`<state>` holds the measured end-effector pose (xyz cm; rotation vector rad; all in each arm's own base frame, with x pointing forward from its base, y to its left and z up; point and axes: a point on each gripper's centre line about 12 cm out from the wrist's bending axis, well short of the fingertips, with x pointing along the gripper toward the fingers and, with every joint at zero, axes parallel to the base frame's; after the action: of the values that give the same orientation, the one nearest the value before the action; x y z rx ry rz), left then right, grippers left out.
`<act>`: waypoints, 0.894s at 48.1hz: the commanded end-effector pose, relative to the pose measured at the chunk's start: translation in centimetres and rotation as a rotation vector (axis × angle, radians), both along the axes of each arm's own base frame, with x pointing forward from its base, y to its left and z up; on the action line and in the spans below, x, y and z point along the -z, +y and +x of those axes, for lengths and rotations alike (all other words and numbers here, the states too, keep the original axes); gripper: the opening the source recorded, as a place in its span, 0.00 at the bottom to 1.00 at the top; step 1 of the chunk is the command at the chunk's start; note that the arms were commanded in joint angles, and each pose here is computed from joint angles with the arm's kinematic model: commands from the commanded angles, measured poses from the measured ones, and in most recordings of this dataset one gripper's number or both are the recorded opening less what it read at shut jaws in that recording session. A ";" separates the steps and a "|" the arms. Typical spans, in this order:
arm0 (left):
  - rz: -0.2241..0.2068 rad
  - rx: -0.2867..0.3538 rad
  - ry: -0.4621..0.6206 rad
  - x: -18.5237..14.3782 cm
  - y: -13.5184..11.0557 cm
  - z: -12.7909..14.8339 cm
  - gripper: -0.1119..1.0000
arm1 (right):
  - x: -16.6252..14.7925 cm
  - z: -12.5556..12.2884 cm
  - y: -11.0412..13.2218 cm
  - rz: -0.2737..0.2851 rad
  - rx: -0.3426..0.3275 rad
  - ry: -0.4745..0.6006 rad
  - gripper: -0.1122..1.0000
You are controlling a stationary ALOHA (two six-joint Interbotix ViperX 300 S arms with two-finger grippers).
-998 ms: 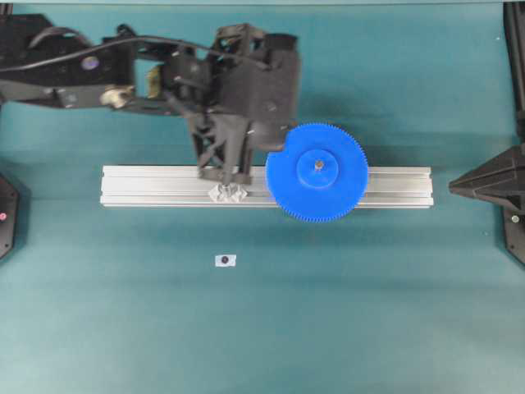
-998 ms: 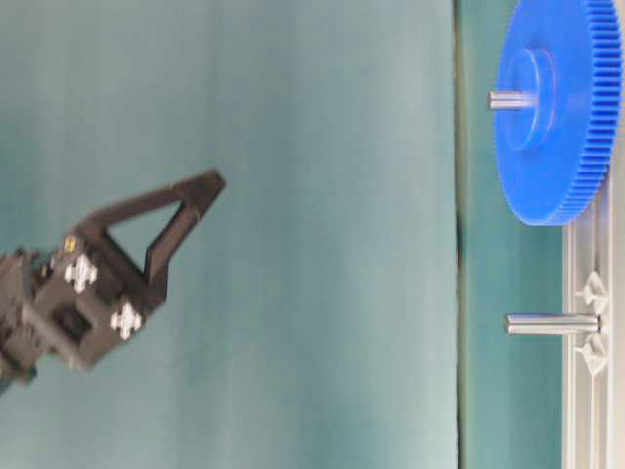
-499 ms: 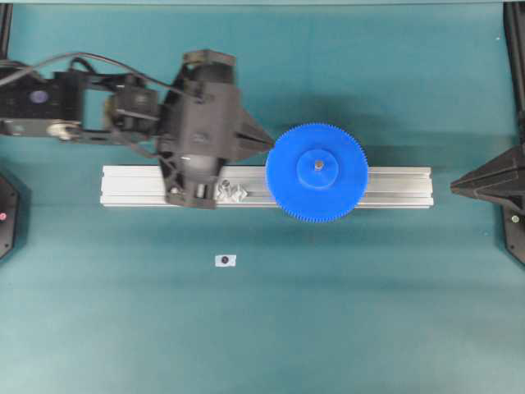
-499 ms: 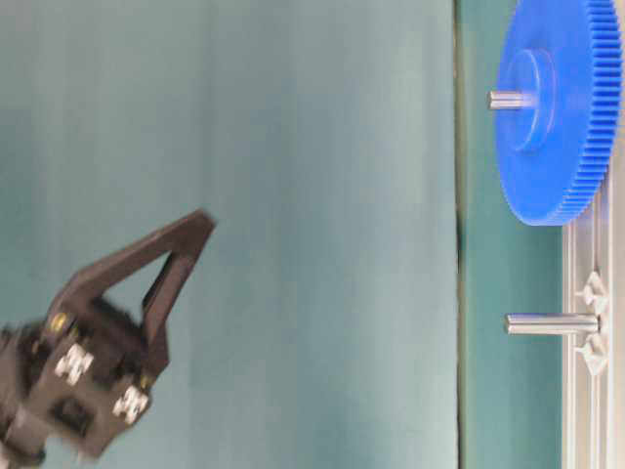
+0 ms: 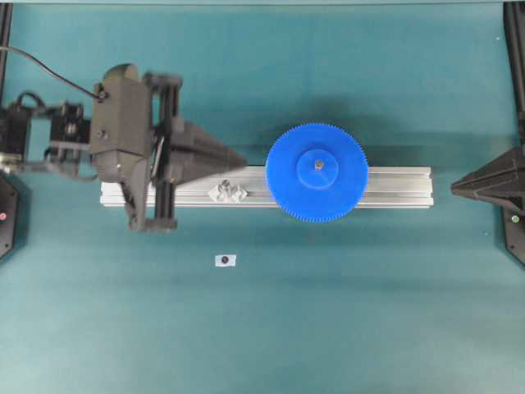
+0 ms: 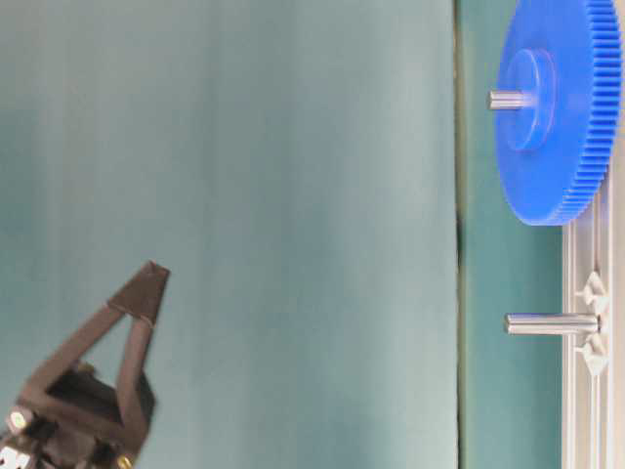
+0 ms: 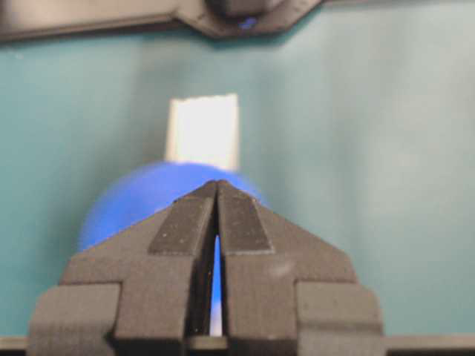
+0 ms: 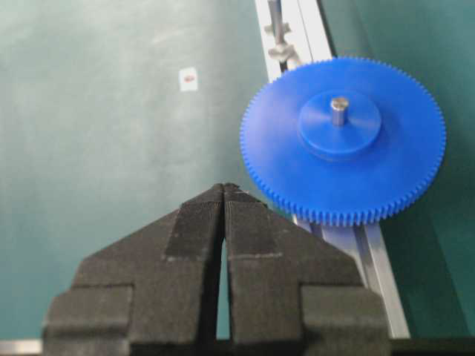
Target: Insert the large gear onto the shaft.
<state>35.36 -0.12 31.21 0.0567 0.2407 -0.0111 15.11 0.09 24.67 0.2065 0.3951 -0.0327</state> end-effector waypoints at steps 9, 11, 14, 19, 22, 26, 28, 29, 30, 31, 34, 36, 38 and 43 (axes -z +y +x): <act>-0.095 0.002 -0.021 0.8 -0.8 -0.6 0.09 | -1.1 0.2 0.0 0.004 -0.001 -0.024 0.15; -0.093 0.003 -0.020 0.8 -0.8 -0.7 0.09 | -1.1 0.2 0.0 0.004 -0.001 -0.024 0.15; -0.093 0.004 -0.018 0.9 -0.9 -0.8 0.09 | -1.2 0.2 0.0 0.004 -0.001 -0.026 0.15; -0.095 0.003 -0.012 1.2 -0.9 -1.0 0.09 | -1.1 0.2 0.0 0.004 -0.001 -0.026 0.15; -0.096 0.004 -0.011 1.2 -0.9 -1.1 0.09 | -1.0 0.2 0.0 0.004 -0.001 -0.023 0.15; -0.094 0.004 -0.003 1.5 -0.9 -1.1 0.09 | -1.1 0.2 0.0 0.004 -0.001 -0.028 0.15; -0.094 0.003 -0.001 1.6 -0.9 -1.0 0.09 | -1.2 0.2 0.0 0.004 -0.001 -0.029 0.15; -0.094 0.004 -0.001 1.6 -0.9 -1.0 0.09 | -1.2 0.2 0.0 0.004 -0.001 -0.029 0.15; -0.094 0.003 -0.001 1.6 -0.9 -1.0 0.09 | -1.2 0.2 0.0 0.004 -0.001 -0.029 0.15; -0.094 0.004 0.002 1.6 -0.9 -1.0 0.09 | -1.2 0.2 0.0 0.004 -0.001 -0.029 0.15; -0.093 0.003 0.005 1.7 -0.9 -1.0 0.09 | -1.1 0.2 0.0 0.004 -0.001 -0.028 0.15; -0.093 0.004 0.006 1.8 -0.9 -1.1 0.09 | -1.1 0.2 0.0 0.004 -0.001 -0.028 0.15; -0.093 0.003 0.006 1.8 -0.9 -1.1 0.09 | -1.1 0.2 0.0 0.004 -0.001 -0.028 0.15; -0.093 0.003 0.003 1.7 -0.9 -1.0 0.09 | -1.0 0.2 0.0 0.004 -0.001 -0.023 0.15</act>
<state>34.36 -0.82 28.55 -0.0384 0.2751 -0.0193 15.09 0.11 24.68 0.2062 0.3952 -0.0311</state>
